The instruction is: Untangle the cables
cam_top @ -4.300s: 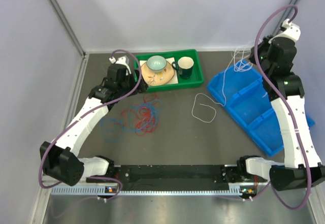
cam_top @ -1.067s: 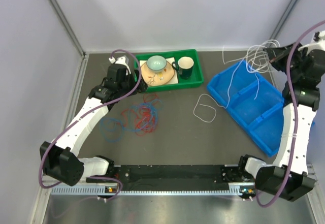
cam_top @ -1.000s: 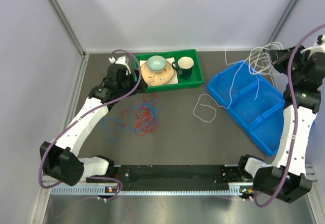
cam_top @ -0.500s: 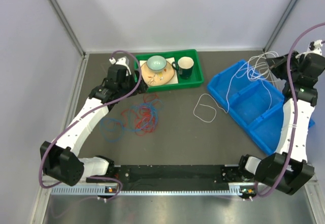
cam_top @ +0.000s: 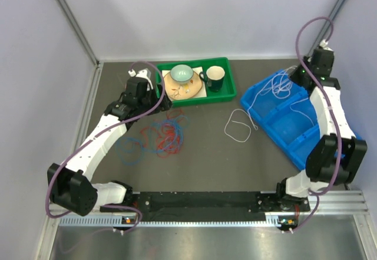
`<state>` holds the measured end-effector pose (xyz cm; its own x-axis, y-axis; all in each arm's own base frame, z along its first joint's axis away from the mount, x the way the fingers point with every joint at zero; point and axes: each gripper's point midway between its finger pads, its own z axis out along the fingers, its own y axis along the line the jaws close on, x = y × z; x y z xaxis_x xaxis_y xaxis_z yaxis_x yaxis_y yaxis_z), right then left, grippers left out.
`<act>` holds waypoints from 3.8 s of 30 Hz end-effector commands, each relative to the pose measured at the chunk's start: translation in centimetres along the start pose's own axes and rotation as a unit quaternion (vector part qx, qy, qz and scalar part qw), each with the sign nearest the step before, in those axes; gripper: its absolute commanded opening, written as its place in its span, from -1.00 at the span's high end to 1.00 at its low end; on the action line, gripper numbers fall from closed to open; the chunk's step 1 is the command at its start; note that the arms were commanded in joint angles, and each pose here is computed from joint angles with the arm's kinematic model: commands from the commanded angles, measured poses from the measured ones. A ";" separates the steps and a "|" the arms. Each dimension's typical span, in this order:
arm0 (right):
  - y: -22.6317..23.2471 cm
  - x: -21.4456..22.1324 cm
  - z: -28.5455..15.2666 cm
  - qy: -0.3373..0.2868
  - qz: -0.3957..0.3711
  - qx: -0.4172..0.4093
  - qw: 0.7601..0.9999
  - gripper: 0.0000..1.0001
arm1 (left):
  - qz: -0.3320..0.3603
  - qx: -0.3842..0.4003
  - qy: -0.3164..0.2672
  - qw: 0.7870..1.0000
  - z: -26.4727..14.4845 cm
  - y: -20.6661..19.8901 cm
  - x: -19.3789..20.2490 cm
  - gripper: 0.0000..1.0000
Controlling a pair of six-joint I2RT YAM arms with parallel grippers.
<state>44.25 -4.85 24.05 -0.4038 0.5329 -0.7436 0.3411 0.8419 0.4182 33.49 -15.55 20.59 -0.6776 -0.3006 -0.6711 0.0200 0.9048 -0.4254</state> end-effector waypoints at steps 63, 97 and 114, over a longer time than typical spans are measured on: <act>-6.7 4.8 1.5 0.009 0.032 0.069 0.997 0.19 | 0.000 0.021 -0.016 1.000 0.3 -0.8 -0.9 -0.63; 4.3 -3.1 -2.1 -0.073 0.002 -0.040 0.997 1.00 | -0.004 0.008 -0.023 1.000 -0.1 -0.3 -1.2 -0.63; -5.7 4.4 2.8 0.023 -0.018 0.115 0.993 0.19 | -0.002 0.011 -0.014 1.000 0.2 -0.5 -0.9 -0.63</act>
<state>42.20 -6.68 16.27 -0.4790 0.5240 -0.7042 0.5034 0.8212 0.2687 33.61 -15.81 20.44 -0.6781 -0.3006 -0.6707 0.0291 0.9008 -0.4332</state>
